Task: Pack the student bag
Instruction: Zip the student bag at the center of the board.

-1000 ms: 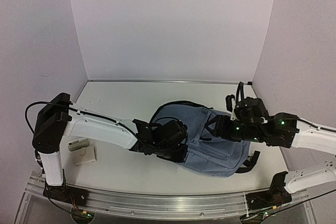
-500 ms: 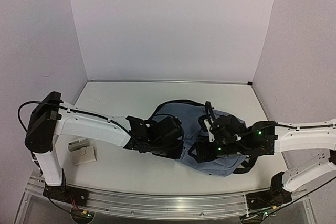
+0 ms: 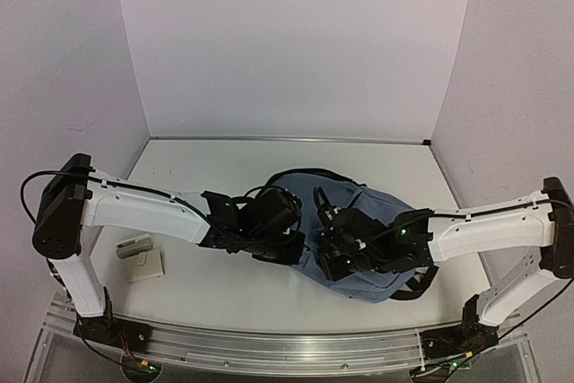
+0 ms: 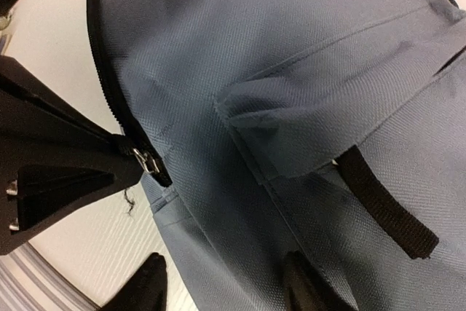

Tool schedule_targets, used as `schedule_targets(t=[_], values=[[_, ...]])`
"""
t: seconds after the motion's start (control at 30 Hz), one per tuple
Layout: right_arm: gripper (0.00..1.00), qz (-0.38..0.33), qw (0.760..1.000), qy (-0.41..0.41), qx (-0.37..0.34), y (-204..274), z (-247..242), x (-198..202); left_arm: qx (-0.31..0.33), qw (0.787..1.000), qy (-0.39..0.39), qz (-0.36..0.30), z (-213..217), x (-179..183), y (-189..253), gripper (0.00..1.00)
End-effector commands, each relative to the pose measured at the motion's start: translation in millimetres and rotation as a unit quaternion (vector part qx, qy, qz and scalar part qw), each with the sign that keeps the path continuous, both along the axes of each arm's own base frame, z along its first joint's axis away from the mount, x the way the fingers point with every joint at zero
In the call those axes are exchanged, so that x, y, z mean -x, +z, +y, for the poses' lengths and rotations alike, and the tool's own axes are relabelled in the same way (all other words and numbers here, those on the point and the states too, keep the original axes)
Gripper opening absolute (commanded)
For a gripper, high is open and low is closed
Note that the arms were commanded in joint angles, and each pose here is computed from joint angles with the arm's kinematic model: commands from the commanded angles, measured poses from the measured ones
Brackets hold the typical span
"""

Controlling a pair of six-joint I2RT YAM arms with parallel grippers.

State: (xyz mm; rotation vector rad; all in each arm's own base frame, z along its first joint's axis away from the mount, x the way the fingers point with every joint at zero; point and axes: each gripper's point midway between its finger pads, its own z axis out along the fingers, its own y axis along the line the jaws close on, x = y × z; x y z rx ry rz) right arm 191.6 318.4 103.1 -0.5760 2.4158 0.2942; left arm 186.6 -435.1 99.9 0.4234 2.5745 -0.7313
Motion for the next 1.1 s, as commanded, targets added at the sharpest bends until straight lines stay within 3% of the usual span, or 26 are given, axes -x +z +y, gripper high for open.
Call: schedule_targets(t=[0.0, 0.17, 0.27, 0.7, 1.07], values=[[0.32, -0.033, 0.999, -0.023, 0.018, 5, 1, -12, 0.051, 0.998, 0.003, -0.022, 1, -12, 37, 0.00], [0.06, -0.037, 0.998, -0.048, 0.016, 4, -7, -14, 0.046, 0.999, 0.000, -0.023, 11, -22, 43, 0.00], [0.00, -0.033, 0.998, -0.051, 0.015, 2, -10, -12, 0.048, 0.999, 0.003, -0.018, 19, -30, 45, 0.00], [0.00, -0.014, 0.998, -0.054, 0.006, -4, -18, -4, 0.023, 0.999, 0.044, -0.024, 75, -88, 48, 0.00], [0.00, -0.010, 0.999, -0.051, 0.001, -2, -16, -3, 0.005, 0.999, 0.041, -0.031, 94, -111, 62, 0.00]])
